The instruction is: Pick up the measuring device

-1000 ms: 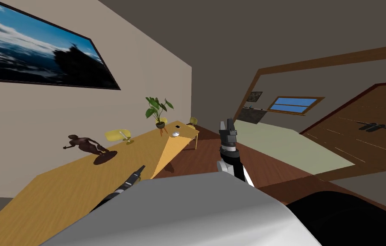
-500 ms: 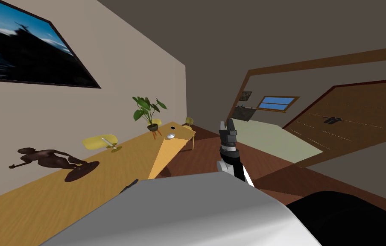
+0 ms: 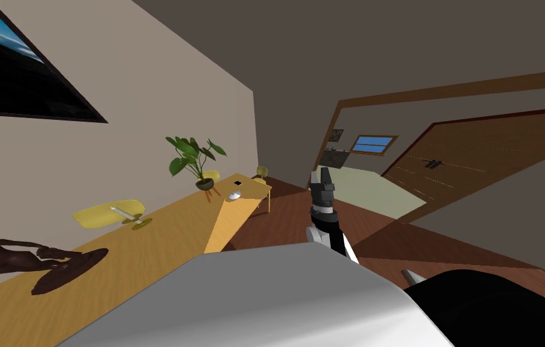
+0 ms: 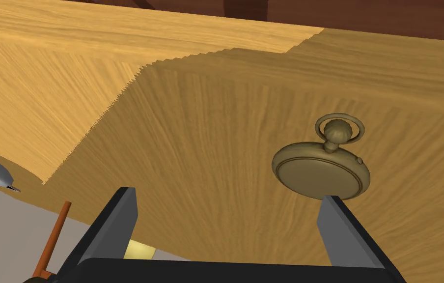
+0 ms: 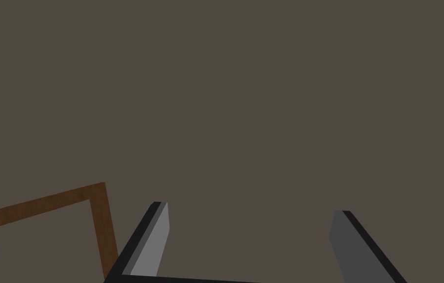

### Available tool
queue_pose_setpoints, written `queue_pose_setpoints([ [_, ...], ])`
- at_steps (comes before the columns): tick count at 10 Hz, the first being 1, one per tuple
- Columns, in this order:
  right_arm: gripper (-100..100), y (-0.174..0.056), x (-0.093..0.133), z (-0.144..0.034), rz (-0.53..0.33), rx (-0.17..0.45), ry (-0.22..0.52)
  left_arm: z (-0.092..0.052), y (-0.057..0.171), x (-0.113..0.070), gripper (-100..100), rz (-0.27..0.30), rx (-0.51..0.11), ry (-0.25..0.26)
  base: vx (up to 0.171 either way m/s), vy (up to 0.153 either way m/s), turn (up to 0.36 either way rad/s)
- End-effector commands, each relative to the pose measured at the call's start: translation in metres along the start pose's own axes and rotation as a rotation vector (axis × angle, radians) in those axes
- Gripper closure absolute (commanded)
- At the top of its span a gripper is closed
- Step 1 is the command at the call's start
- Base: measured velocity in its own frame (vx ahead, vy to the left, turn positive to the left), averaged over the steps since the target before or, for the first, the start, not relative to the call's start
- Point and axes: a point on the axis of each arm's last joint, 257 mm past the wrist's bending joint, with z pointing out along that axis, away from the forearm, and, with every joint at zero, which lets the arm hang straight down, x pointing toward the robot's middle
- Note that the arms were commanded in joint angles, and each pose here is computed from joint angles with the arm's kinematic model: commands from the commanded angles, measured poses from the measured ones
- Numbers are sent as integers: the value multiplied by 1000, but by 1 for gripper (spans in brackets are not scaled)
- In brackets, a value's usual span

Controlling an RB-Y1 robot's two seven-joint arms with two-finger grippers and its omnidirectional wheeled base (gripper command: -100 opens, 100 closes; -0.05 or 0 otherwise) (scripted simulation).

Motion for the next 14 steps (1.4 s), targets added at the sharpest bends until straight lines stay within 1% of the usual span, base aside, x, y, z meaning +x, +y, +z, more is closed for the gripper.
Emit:
queue_pose_setpoints([
  [1, 0, 0, 0, 0, 0, 0, 0, -7, 32, 8, -100, 25, -77, 30, 71, 16, -174],
  [2, 0, 0, 0, 0, 0, 0, 0, -7, 32, 8, -100, 25, -77, 30, 50, 11, -56],
  [3, 0, 0, 0, 0, 0, 0, 0, -13, 53, 15, -100, 39, -123, 49, 47, 1, -113],
  [4, 0, 0, 0, 0, 0, 0, 0, -13, 53, 15, -100, 39, -123, 49, 37, 3, -46],
  [6, 0, 0, 0, 0, 0, 0, 0, -24, 88, 27, -100, 64, -203, 84, 48, 10, -114],
  [8, 0, 0, 0, 0, 0, 0, 0, -34, 114, 41, -100, 80, -261, 116, 79, 14, -126],
  [9, 0, 0, 0, 0, 0, 0, 0, -41, 128, 56, -100, 85, -296, 146, 70, 22, -145],
  [10, 0, 0, 0, 0, 0, 0, 0, -34, 121, 45, -100, 82, -275, 128, 32, 14, -30],
  [11, 0, 0, 0, 0, 0, 0, 0, -35, 123, 46, 0, 82, -279, 131, 6, 3, 5],
  [12, 0, 0, 0, 0, 0, 0, 0, -29, 124, 50, -100, 76, -281, 129, -3, 17, -43],
  [14, 0, 0, 0, 0, 0, 0, 0, -23, 125, 54, -100, 71, -284, 129, -9, 28, -40],
])
